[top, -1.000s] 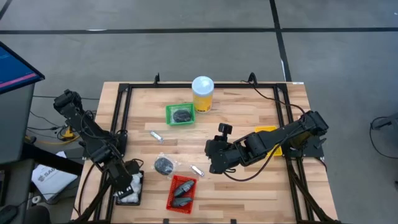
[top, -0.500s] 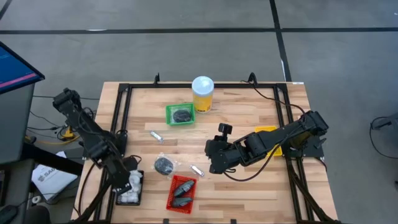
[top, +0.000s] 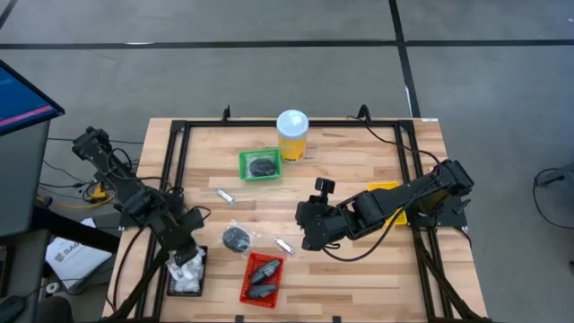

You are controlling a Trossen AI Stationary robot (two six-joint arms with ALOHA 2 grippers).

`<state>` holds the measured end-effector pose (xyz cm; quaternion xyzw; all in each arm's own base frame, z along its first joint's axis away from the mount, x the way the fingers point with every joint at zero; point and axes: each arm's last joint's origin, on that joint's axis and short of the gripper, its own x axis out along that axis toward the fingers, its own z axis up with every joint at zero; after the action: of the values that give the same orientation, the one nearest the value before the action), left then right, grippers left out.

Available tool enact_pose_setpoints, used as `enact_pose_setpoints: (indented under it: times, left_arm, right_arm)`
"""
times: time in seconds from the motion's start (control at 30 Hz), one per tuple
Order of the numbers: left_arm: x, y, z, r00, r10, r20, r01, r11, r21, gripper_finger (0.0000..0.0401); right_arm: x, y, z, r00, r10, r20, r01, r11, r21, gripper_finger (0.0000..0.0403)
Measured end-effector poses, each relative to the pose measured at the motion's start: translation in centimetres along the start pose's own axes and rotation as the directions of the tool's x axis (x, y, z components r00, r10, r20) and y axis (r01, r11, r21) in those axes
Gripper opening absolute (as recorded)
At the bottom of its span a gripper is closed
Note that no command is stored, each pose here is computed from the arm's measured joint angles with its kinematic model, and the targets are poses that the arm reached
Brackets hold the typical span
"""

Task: Pick & Place Travel size toiletries
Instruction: Put the silver nail cutter into the yellow bin

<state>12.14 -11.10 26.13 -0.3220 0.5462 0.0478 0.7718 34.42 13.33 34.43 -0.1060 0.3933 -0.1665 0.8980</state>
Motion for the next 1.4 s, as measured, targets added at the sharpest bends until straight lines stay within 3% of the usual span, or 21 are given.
enact_pose_setpoints:
  times: [0.2,0.3,0.6,1.03,1.4]
  left_arm:
    - [0.4,0.7,2.1,0.968,0.121,0.220,-0.153,0.979,0.134,0.0122]
    - [0.8,1.2,3.5,0.939,0.196,0.281,-0.245,0.958,0.150,0.0122]
    - [3.3,3.1,7.4,0.878,0.404,0.256,-0.459,0.861,0.217,0.0122]
    - [5.6,5.4,10.6,0.833,0.530,0.159,-0.552,0.772,0.316,0.0122]
    - [6.2,7.3,11.6,0.850,0.507,0.140,-0.519,0.767,0.378,0.0122]
  right_arm:
    - [0.0,0.0,0.0,1.000,0.000,0.000,0.000,1.000,0.005,0.0082]
    - [-0.1,0.0,-0.3,1.000,-0.005,-0.020,0.005,1.000,0.030,0.0082]
    - [-2.1,1.8,-2.3,0.996,-0.029,-0.089,0.031,0.999,0.013,0.0082]
    - [-4.9,4.0,-4.4,0.995,-0.059,-0.084,0.060,0.998,0.009,0.0082]
    - [-5.0,4.9,-5.9,0.991,-0.084,-0.102,0.084,0.996,-0.003,0.0082]
